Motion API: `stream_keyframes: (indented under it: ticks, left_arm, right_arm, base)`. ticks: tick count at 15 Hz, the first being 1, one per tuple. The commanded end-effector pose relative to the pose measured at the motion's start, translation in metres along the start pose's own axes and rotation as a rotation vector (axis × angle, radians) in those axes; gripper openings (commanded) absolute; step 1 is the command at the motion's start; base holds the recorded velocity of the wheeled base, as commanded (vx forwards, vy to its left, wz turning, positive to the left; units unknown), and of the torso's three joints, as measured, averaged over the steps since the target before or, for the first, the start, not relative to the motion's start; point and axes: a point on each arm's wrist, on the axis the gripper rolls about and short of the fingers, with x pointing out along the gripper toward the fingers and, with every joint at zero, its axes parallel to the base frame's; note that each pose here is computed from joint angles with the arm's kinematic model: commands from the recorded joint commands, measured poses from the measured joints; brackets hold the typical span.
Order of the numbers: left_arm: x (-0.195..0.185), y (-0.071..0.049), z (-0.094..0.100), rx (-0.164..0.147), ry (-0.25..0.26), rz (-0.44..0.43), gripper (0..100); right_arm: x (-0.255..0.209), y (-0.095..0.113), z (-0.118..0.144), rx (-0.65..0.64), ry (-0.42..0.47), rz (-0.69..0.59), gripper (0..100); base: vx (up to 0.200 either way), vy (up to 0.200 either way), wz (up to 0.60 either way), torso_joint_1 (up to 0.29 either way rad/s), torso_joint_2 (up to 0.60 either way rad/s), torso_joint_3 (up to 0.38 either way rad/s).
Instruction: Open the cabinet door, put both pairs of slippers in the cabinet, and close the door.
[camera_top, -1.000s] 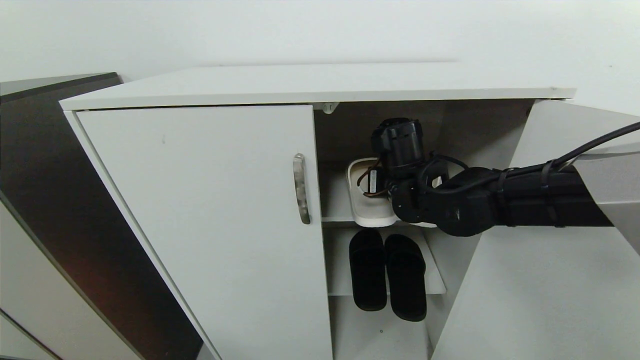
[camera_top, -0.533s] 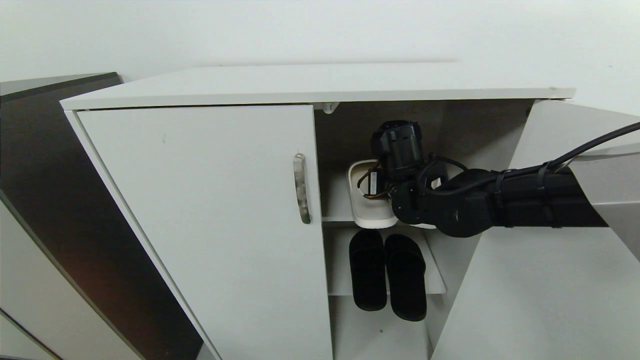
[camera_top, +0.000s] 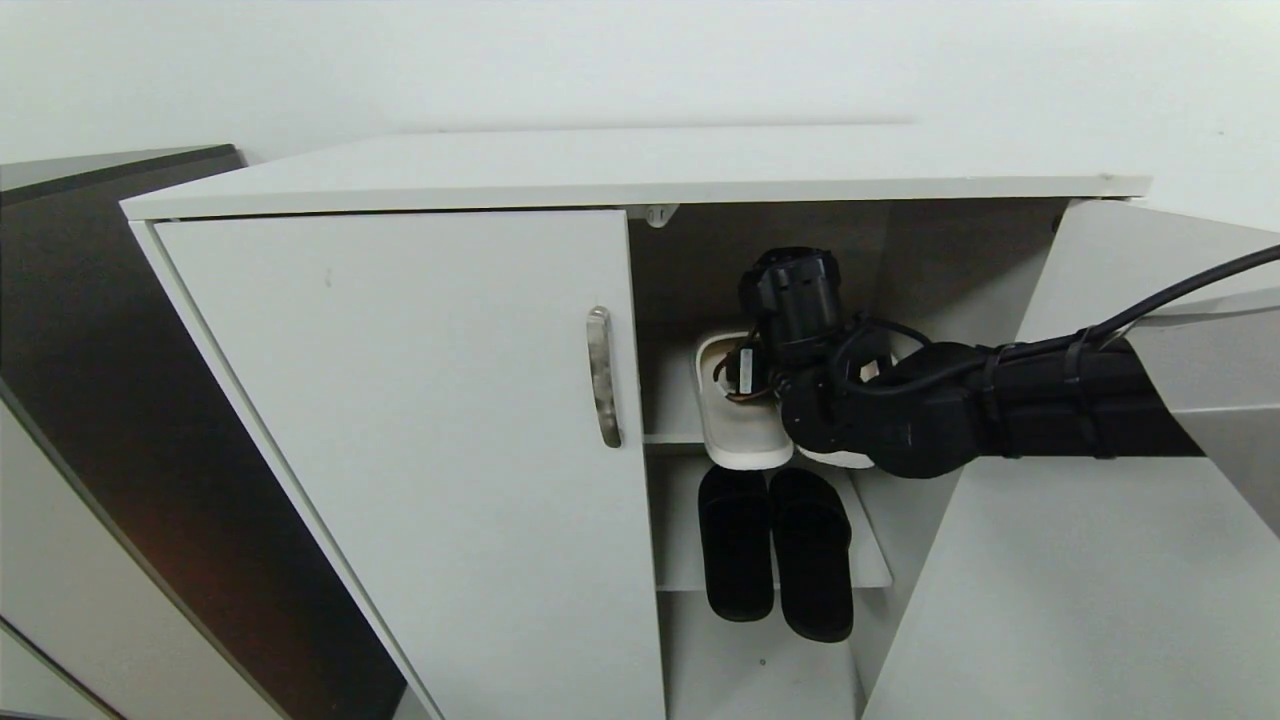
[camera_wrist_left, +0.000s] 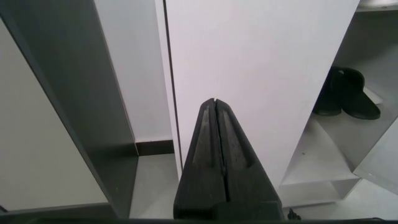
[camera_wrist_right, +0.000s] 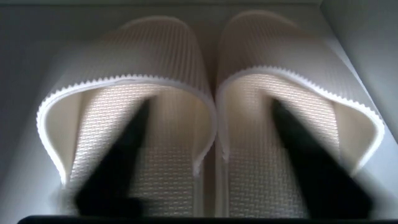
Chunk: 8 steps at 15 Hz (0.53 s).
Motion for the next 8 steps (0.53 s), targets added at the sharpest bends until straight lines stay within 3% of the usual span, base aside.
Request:
stream_keyframes:
  ticks: [1, 8]
  left_arm:
    - [0.000, 0.000, 0.000, 0.000, 0.001, 0.000, 0]
    - [0.000, 0.000, 0.000, 0.000, 0.001, 0.000, 0]
  right_arm:
    - [-0.003, -0.002, 0.001, -0.001, 0.001, 0.000, 100]
    - [-0.083, -0.031, 0.000, -0.014, 0.011, 0.095, 100]
  base:
    - [0.000, 0.000, 0.00, 0.000, 0.00, 0.000]
    - [0.000, 0.000, 0.00, 0.000, 0.00, 0.000]
